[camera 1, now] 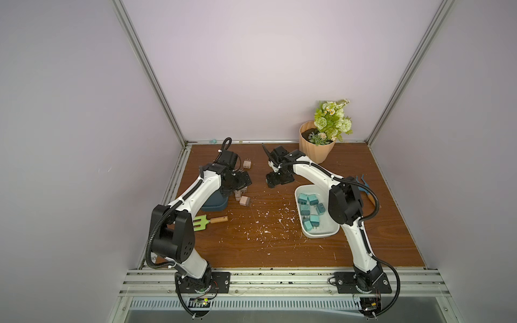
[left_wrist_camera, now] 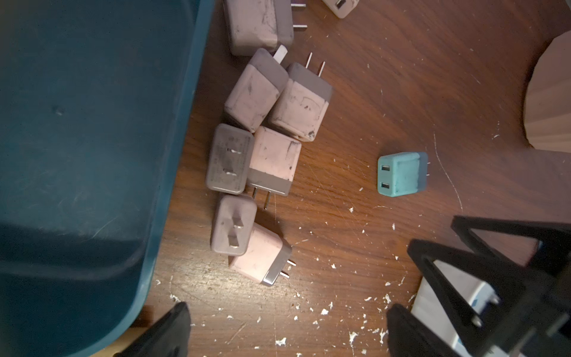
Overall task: Place the plugs by color into the storage box
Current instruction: Adjust the plug at the center of the board.
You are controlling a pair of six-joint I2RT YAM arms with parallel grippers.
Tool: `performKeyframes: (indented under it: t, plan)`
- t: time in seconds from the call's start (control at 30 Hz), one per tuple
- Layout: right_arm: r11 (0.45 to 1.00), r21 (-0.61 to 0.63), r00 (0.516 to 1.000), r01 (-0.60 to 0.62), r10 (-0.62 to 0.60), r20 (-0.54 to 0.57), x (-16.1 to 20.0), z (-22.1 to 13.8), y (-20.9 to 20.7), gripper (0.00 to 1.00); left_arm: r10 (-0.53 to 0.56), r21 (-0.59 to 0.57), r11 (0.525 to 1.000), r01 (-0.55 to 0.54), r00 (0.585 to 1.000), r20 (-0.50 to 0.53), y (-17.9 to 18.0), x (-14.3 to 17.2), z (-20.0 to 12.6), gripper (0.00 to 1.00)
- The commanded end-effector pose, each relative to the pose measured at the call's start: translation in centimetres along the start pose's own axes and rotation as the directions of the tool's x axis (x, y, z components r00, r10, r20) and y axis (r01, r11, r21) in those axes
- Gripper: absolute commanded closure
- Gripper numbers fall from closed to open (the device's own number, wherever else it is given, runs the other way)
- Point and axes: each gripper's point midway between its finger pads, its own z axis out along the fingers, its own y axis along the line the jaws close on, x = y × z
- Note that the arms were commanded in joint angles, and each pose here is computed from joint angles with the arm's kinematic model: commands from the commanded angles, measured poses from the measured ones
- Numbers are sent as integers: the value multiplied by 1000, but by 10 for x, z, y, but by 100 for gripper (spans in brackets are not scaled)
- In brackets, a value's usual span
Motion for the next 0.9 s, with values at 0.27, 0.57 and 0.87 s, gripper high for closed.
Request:
performKeyframes:
  t: [0.27,0.57,0.87]
  plan:
    - [993,49,981,-111,102,167,-57,10,-3,16,-32,-14,999,33,999,17,8,3,-9,0]
    - [982,113,979,-153,135,154,-55,38,-30,16,-29,-17,999,30,1000,8,11,8,-8,0]
    - [983,138,989,-124,112,96,-37,47,-38,17,-24,-11,1000,24,1000,5,10,7,-8,0]
